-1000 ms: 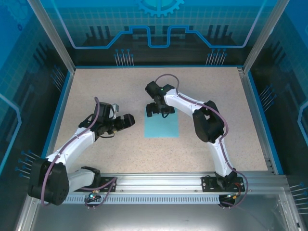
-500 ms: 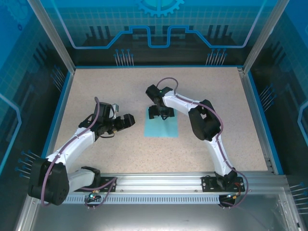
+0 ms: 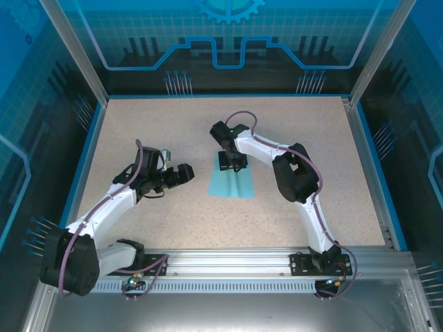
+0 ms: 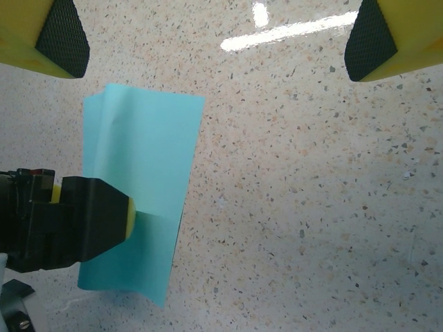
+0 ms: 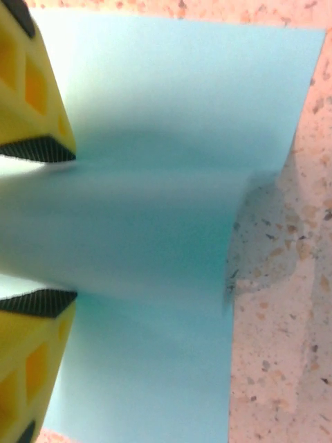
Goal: Fold a paper plane with a square sheet of paper (pick it up from the middle)
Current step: Fold the square sheet of paper in half at the center of the table.
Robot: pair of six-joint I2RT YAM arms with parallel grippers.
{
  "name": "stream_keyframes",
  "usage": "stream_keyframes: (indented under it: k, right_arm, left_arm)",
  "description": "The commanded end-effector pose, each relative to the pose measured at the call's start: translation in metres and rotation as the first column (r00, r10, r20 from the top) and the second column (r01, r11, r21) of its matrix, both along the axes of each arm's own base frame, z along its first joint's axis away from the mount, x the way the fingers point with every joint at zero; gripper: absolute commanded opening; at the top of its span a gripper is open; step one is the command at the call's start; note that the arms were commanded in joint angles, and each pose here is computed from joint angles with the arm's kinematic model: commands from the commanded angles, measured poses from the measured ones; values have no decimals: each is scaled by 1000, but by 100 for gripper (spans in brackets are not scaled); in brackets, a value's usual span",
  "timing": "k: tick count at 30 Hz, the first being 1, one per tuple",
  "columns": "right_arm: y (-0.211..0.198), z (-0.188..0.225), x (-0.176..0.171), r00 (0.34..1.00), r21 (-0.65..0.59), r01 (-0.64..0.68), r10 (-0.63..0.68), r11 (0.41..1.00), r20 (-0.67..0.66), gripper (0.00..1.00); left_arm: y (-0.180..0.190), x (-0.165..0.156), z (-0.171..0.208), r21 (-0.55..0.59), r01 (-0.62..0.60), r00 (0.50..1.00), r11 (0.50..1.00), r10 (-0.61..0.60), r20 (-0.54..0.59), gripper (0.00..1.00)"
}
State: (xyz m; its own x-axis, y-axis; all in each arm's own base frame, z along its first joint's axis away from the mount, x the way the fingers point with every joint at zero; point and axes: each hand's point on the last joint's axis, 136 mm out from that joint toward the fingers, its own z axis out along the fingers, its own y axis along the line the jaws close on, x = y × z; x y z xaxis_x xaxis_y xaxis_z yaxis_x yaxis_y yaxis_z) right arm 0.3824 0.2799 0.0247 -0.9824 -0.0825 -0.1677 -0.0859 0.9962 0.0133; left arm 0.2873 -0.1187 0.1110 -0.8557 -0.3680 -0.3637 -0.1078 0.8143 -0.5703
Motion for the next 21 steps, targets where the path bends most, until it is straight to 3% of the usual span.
stream_keyframes:
  k: [1,6,10,13,17,19,21]
  right_arm:
    - [0,37,-7,1000,49,-14,13,999,21,47]
    - [0,63,-12,998,119,-24,17,993,61,36]
    - [10,91,-21,996,262,-51,31,964,79,36]
    - [24,119,-28,994,455,-80,38,887,102,37]
    - [30,144,-34,997,689,-68,18,722,80,40]
    - [24,138,-35,999,729,-44,8,683,53,40]
    - [16,117,-37,1000,734,0,-2,679,1,41]
  left_arm:
    - [-1,0,12,-9,21,999,1000,-21,29,99]
    - [0,-2,13,-9,17,999,1000,-17,30,99]
    - [0,-3,16,-15,17,999,1000,-16,36,98]
    - [-1,-2,20,-23,15,999,1000,-14,42,98]
    - [-7,-1,29,-60,30,998,998,-27,55,99]
    - [-10,1,35,-79,42,997,996,-37,66,98]
    - [-15,1,42,-105,62,996,993,-54,78,99]
